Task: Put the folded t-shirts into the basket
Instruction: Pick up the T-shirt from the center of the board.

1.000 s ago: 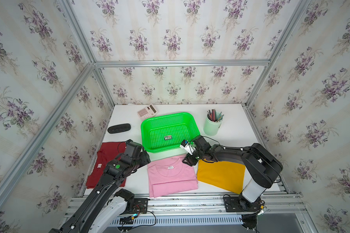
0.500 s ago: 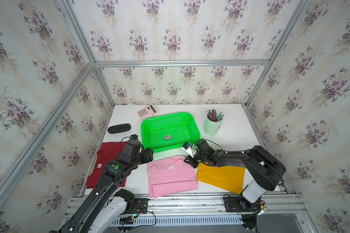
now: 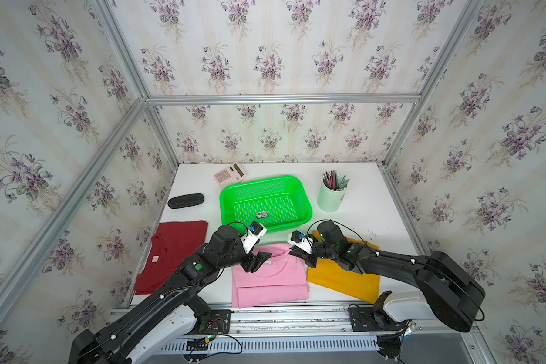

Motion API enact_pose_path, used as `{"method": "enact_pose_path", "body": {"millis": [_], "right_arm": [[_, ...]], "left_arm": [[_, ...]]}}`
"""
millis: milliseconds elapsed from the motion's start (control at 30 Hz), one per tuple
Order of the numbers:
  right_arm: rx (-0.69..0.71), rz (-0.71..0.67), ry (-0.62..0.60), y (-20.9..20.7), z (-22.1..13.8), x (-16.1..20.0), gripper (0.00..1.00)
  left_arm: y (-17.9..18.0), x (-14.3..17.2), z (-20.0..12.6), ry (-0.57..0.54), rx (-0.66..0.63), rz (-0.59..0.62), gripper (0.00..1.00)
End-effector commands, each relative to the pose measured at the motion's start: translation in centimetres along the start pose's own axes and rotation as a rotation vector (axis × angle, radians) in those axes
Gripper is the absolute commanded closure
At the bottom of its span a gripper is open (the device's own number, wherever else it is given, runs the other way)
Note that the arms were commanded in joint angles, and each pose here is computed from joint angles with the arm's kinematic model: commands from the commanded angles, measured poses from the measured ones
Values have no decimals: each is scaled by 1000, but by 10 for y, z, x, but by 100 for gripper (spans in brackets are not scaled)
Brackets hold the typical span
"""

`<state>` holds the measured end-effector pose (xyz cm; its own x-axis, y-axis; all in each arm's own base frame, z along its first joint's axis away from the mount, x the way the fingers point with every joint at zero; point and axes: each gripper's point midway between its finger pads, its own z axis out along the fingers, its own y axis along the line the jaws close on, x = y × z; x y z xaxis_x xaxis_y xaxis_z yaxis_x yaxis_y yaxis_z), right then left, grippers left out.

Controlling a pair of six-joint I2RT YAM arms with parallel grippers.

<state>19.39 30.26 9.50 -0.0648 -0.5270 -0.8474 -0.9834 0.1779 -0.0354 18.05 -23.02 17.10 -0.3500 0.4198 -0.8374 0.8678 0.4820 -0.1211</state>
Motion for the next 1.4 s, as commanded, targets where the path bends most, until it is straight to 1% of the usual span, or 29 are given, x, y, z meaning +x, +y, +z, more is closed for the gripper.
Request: {"method": "enact_pose_path", "body": {"millis": [0, 100, 167, 233, 333, 433, 567, 667, 800, 867, 900, 933, 967, 1000, 1067, 1100, 1167, 1200, 1233, 1267, 1333, 1367], "right_arm": [[-4, -153, -63, 6, -7, -17, 99], [-6, -228, -125, 14, -16, -28, 100], [-2, -254, -160, 17, -21, -34, 100], [-6, -270, -177, 19, -23, -37, 100], [-3, -269, -177, 19, -23, -38, 100], [2, -263, -178, 18, -23, -39, 100], [29, -249, -180, 13, -24, -41, 100], [31, -245, -183, 12, -24, -42, 100], [33, -244, -193, 12, -25, -45, 100], [32, -242, -194, 13, -25, -45, 100], [31, -243, -196, 13, -25, -45, 99], [28, -243, -199, 13, -25, -46, 99], [25, -242, -199, 14, -25, -45, 99], [24, -242, -200, 14, -25, -46, 98], [22, -240, -200, 14, -25, -46, 97], [21, -239, -198, 14, -25, -45, 97], [17, -240, -198, 15, -25, -45, 95], [13, -240, -196, 16, -25, -44, 93], [7, -240, -193, 17, -25, -44, 90], [3, -238, -188, 17, -24, -43, 83], [7, -233, -182, 16, -24, -42, 62], [16, -220, -183, 14, -24, -42, 56]], "left_arm": [[-17, -18, 8, -78, 114, 320, 27], [-17, -10, 23, -12, 165, 409, 26], [-17, -7, 32, 26, 198, 440, 26], [-14, -7, 40, 41, 207, 472, 27], [-13, -10, 48, 26, 215, 500, 27], [-22, -9, 50, 13, 275, 495, 28], [-38, -5, 45, -14, 367, 475, 27], [-38, -2, 48, -22, 356, 468, 26], [-35, 3, 54, 11, 350, 452, 27], [-31, 4, 57, 17, 333, 456, 29], [-26, 4, 60, 23, 305, 460, 31], [-22, 5, 63, 30, 279, 467, 36], [-17, 5, 65, 41, 252, 476, 42], [-13, 4, 66, 51, 230, 484, 51], [-7, 3, 68, 72, 197, 494, 63], [-5, 1, 69, 78, 186, 497, 69], [-5, -1, 68, 75, 185, 508, 83], [-6, -2, 68, 73, 186, 512, 87], [-7, -3, 67, 67, 187, 517, 89], [-8, -4, 66, 60, 190, 525, 89], [-12, -4, 63, 50, 203, 539, 90], [-14, -3, 62, 44, 211, 547, 90]]}}
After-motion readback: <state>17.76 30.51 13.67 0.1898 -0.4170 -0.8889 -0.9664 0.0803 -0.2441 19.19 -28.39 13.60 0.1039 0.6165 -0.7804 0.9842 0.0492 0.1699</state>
